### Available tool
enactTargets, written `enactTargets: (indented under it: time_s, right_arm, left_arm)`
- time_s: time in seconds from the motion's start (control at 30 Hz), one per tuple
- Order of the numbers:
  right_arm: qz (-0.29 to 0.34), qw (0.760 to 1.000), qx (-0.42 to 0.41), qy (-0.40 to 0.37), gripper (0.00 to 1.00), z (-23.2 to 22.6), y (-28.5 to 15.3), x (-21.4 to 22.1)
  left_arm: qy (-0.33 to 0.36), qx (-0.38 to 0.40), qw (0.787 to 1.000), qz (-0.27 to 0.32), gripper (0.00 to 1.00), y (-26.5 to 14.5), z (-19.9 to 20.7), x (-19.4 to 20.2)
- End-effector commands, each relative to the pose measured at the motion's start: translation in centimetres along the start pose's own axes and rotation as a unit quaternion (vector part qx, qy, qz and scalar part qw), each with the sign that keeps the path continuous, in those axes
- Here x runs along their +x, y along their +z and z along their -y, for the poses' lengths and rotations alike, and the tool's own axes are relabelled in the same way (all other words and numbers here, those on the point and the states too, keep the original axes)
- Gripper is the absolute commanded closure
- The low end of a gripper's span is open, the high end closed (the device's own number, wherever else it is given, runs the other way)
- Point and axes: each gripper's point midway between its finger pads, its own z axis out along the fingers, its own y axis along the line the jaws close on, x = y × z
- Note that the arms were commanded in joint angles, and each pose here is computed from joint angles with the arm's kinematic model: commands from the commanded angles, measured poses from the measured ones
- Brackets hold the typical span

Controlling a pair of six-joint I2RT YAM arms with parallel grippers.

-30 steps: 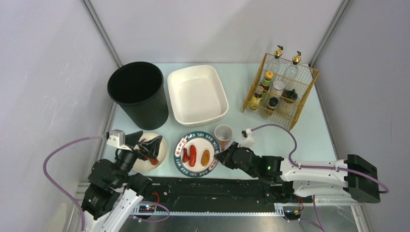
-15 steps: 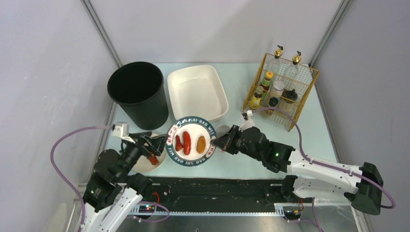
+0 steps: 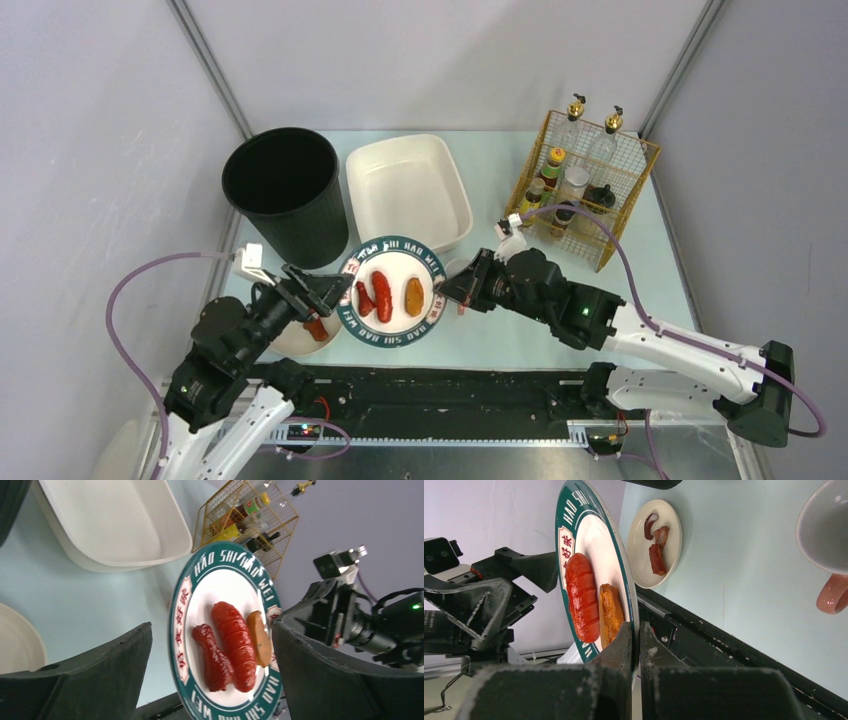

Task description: Clear the kitchen counter

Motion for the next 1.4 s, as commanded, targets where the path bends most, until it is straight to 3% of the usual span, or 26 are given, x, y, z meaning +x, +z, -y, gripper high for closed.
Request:
enactTargets:
  time_s: [0.0, 0.37, 1.03, 1.23, 1.37]
  right_arm:
    - [0.026, 0.996, -0.088, 0.009, 1.00, -5.6, -1.9, -2.4]
    - [0.021, 0.994, -0.111, 0.009, 1.00, -6.8, -2.5, -2.5]
    - [0.037, 0.992, -0.123, 0.001, 1.00, -7.7, -4.2, -3.5]
    - [0.029, 0.991, -0.133, 0.004, 1.00, -8.3, -4.0, -3.3]
    - [0.024, 0.989, -0.144, 0.006, 1.00, -8.9, -3.9, -3.2]
  left_arm:
    - [-0.043, 0.020, 0.999, 0.004, 0.09, -1.0, 1.5, -0.6]
    - [-0.081, 0.026, 0.996, -0.022, 0.28, -0.9, 1.3, 1.0]
    - [-0.093, 0.007, 0.995, -0.021, 0.28, -1.8, 0.0, 1.8]
    - [-0.099, 0.008, 0.995, -0.031, 0.40, -1.7, 0.0, 2.3]
    - [-0.106, 0.007, 0.994, -0.038, 0.59, -1.5, -0.2, 2.7]
